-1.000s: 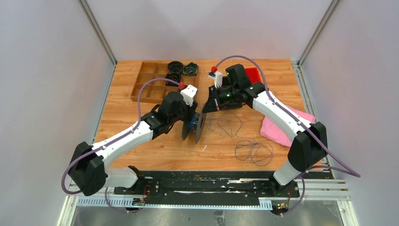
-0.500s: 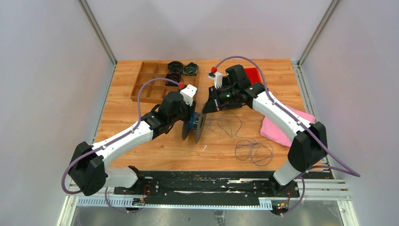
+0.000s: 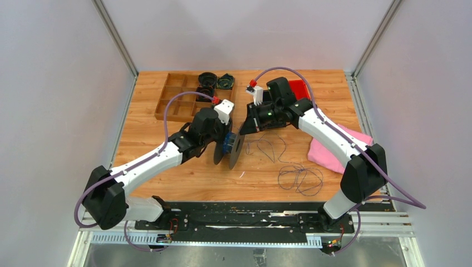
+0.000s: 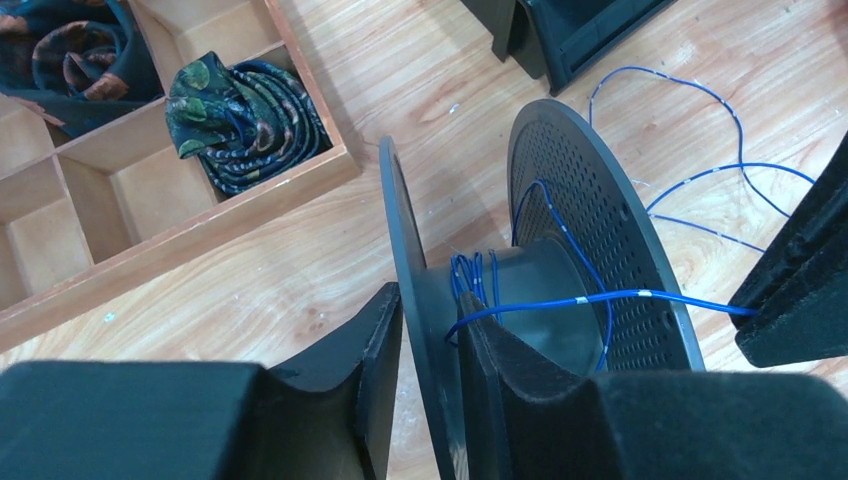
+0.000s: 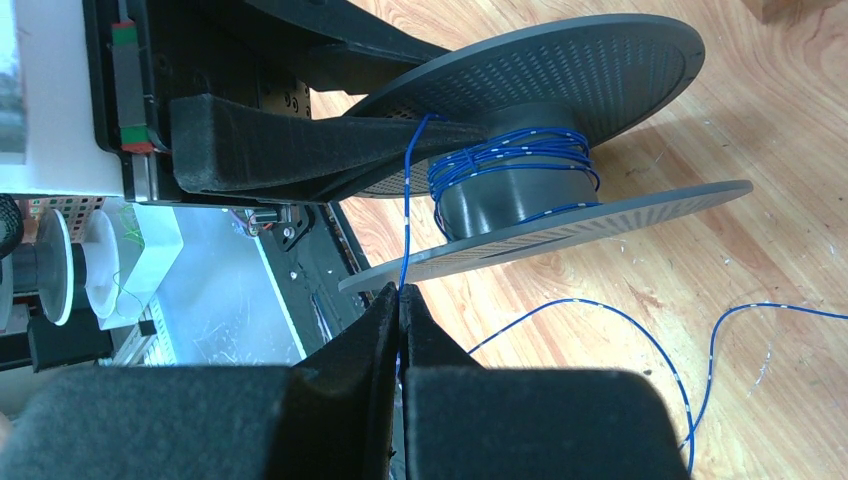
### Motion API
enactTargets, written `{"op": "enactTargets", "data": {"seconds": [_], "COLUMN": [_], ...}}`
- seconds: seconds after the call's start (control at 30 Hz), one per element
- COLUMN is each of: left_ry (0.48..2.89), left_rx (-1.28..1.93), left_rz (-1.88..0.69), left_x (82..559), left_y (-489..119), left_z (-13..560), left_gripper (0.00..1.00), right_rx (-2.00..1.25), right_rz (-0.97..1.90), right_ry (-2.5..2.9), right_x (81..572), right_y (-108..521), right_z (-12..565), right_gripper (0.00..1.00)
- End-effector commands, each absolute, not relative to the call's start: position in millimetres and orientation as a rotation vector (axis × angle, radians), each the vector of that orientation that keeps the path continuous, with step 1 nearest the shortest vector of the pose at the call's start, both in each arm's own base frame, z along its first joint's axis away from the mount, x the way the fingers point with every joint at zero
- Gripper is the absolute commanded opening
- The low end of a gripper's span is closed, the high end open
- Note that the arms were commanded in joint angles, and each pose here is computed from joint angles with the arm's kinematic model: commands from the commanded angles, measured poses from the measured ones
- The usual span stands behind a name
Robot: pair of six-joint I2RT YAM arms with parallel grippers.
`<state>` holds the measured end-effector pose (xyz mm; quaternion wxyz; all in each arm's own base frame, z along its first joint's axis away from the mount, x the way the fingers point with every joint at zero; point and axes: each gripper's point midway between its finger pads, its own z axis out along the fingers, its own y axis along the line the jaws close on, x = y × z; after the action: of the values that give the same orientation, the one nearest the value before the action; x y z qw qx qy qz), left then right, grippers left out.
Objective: Wrap the cables
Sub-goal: Pick up the cable reel from the center of the board.
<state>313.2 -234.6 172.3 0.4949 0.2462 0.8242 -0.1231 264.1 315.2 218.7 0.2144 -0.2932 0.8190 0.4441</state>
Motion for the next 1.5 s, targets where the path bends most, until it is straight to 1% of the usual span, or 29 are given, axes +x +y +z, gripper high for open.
{"op": "enactTargets", "data": {"seconds": [0.0,0.5,0.67,0.8,1.03,1.3,1.47], "left_ry": [1.986,1.983,1.983,1.974,1.944,1.872,1.834], "left_rx": [0.574,0.563,0.564,0.561,0.567,0.665,0.709], "left_rz": [-0.302,-0.286,-0.283,-0.285,-0.295,-0.419,-0.434], "left_x": [316.6,318.0,318.2,318.1,315.1,303.7,301.4], "left_y": [-239.9,-237.2,-236.9,-236.5,-234.1,-241.7,-236.3], "left_z": [182.7,185.1,184.8,187.0,191.7,196.5,194.8], "left_gripper": [0.30,0.15,0.08,0.01,0.00,0.00,0.00], "right_rx": [-0.829,-0.848,-0.856,-0.859,-0.895,-0.978,-1.062], "right_rz": [1.229,1.232,1.229,1.206,1.099,0.968,0.927], "right_ry": [2.244,2.231,2.229,2.228,2.208,2.208,2.204], "right_x": [261.6,259.3,259.0,261.3,272.1,289.5,291.1], "right_y": [317.9,320.5,320.6,318.6,307.5,288.2,282.9], "right_z": [223.1,224.9,223.7,221.9,220.8,218.4,217.6], "right_gripper": [0.01,0.01,0.01,0.01,0.00,0.01,0.01]}}
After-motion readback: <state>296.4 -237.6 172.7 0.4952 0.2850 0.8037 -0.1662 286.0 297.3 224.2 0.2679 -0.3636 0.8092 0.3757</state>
